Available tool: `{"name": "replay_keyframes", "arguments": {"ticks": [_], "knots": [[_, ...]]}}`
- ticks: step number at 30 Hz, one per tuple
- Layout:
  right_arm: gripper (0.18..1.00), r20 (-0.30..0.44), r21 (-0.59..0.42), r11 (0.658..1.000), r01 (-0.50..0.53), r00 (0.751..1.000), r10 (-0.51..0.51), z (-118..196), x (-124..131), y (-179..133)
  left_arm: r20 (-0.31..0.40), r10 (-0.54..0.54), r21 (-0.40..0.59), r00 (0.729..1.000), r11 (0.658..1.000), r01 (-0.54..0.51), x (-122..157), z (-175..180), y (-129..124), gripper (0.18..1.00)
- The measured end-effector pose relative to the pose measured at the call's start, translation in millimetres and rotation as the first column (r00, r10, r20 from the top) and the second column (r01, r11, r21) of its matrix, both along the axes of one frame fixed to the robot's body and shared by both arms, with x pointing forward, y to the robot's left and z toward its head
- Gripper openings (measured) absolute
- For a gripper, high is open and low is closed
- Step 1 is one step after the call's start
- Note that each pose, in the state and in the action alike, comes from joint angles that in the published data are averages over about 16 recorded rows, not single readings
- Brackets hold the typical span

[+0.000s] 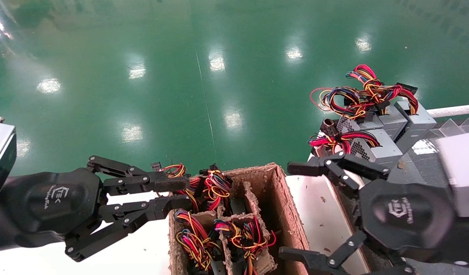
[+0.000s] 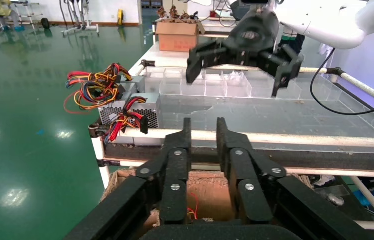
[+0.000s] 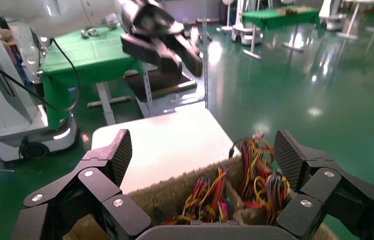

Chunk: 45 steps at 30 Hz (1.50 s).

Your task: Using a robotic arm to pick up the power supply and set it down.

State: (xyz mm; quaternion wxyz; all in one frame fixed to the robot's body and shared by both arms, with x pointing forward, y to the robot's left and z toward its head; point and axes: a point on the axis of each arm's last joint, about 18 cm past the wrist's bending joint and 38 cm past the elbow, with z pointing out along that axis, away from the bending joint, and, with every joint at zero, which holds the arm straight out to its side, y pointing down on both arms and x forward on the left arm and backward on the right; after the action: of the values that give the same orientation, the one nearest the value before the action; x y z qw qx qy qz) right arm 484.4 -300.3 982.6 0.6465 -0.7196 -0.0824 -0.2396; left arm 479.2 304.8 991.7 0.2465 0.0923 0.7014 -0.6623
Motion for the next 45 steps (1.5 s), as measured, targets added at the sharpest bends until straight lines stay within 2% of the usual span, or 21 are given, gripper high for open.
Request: {"name": "replay_keyframes", "arguments": {"ticks": [5,11,17,23,31,37,45], "knots": [[1.001,-0.046,-0.055,0.998,0.034,0.998,-0.037,-13,12,5,0.0,0.0,0.0,1.0,1.0,0.0,0,0,0,0.295],[1.001,-0.111,-0.17,0.983,0.075,0.989,-0.095,-37,33,18,0.0,0.0,0.0,1.0,1.0,0.0,0,0,0,0.231],[1.001,-0.173,-0.298,0.949,0.102,0.972,-0.158,-61,56,34,0.0,0.0,0.0,1.0,1.0,0.0,0,0,0,0.205],[1.001,-0.224,-0.397,0.912,0.103,0.953,-0.205,-79,75,49,0.0,0.0,0.0,1.0,1.0,0.0,0,0,0,0.213],[1.001,-0.267,-0.461,0.881,0.108,0.93,-0.253,-87,91,66,0.0,0.0,0.0,1.0,1.0,0.0,0,0,0,0.271],[0.998,-0.262,-0.475,0.869,0.137,0.921,-0.289,-87,100,76,0.0,0.0,0.0,1.0,1.0,0.0,0,0,0,0.358],[0.978,-0.235,-0.479,0.859,0.181,0.916,-0.324,-86,105,86,0.0,0.0,0.0,1.0,1.0,0.0,0,0,0,0.539]]}}
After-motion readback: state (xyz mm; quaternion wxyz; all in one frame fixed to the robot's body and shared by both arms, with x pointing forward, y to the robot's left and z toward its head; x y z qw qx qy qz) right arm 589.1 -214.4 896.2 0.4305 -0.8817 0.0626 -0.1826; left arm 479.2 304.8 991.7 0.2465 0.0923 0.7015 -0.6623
